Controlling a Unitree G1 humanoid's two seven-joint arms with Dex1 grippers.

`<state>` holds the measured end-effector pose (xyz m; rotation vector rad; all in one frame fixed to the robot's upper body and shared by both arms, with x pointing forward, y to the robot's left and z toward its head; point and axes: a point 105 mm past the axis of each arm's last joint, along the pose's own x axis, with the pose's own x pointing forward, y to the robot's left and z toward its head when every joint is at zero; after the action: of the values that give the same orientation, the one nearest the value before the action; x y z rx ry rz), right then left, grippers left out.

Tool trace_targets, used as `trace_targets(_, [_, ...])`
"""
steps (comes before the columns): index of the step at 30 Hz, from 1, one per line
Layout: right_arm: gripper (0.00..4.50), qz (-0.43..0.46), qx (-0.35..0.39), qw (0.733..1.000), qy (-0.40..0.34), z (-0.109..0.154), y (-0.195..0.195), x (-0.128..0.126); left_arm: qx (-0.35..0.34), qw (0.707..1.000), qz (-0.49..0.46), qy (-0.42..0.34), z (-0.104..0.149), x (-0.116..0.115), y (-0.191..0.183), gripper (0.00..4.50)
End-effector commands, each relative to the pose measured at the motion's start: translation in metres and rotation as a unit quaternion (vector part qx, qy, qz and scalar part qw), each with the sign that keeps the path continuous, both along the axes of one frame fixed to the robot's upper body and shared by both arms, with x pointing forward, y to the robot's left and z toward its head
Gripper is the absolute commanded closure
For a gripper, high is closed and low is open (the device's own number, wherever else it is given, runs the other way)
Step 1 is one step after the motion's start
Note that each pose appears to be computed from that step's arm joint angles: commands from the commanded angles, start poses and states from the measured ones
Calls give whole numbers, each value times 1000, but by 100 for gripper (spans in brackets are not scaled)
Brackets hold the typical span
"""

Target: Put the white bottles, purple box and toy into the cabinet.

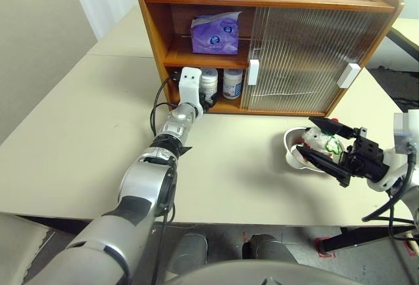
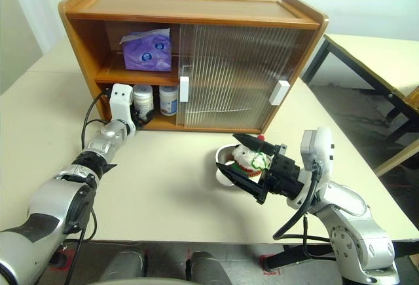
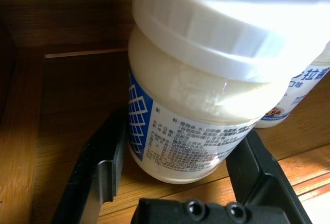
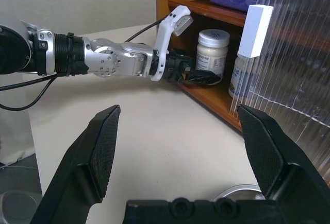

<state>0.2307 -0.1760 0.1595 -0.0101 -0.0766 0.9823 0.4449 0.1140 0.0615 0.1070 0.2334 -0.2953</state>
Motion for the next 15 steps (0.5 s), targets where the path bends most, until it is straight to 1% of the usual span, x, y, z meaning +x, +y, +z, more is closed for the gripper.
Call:
trace_targets(1, [0, 2, -3, 1000, 0, 1, 0, 0, -4, 1000, 3, -11, 12, 6, -3, 139])
trace_targets(7, [0, 0, -3, 1000, -1, 1, -1, 0, -1, 1000, 9, -8, 11, 7, -2, 139])
trace_targets(9, [0, 0, -4, 1000, -1, 1, -1, 0, -1, 1000, 11, -7, 11, 6, -2, 67])
trace_targets(10, [0, 0, -4, 1000, -1, 1, -1, 0, -1, 1000, 13, -7, 10, 6, -1, 42])
trace_targets(11, [0, 0, -4, 1000, -1, 1, -1, 0, -2, 1000, 13, -7, 10, 6, -1, 8])
trace_targets(15, [0, 0, -5, 1000, -2, 1, -2, 0, -3, 1000, 16, -6, 9, 6, 0, 3])
